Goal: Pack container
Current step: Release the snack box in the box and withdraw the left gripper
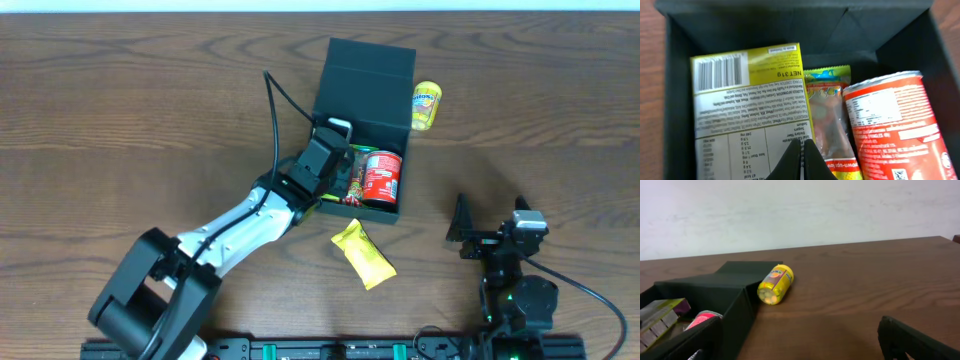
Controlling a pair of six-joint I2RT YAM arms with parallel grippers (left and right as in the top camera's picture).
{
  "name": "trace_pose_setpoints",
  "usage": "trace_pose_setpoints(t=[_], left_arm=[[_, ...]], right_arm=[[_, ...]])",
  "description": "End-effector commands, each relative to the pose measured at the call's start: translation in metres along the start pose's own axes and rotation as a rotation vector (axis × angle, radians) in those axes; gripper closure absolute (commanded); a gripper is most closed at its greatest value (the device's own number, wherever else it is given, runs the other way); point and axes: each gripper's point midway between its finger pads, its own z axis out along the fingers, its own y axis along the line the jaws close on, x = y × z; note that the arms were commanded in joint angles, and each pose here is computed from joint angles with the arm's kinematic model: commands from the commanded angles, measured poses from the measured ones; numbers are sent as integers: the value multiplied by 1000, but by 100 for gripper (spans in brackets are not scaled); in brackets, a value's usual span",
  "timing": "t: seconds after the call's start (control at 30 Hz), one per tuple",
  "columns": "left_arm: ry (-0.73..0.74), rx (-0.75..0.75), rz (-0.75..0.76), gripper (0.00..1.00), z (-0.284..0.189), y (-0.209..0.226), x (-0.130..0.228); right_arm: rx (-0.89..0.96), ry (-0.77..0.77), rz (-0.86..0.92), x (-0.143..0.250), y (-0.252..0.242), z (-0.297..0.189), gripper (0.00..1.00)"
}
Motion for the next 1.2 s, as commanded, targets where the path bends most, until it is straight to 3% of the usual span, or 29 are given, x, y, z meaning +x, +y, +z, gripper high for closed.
trace_pose_setpoints(t=[0.0, 0.37, 0.57, 0.8, 0.97, 1.17], left_arm=[[30, -3, -46, 94, 11, 2, 6], [-75, 65, -98, 94, 1, -17, -33], [-180, 123, -107, 94, -29, -35, -80], [-269, 128, -97, 94, -74, -39, -109], [-185, 44, -41, 94, -97, -22, -87], [35, -23, 10, 94, -113, -4, -32]], right_arm=[[-11, 3, 11, 1, 3, 0, 1], [-11, 3, 11, 1, 3, 0, 1], [-11, 3, 11, 1, 3, 0, 1], [-11, 3, 11, 1, 3, 0, 1], [-11, 3, 11, 1, 3, 0, 1], [-11, 3, 11, 1, 3, 0, 1]])
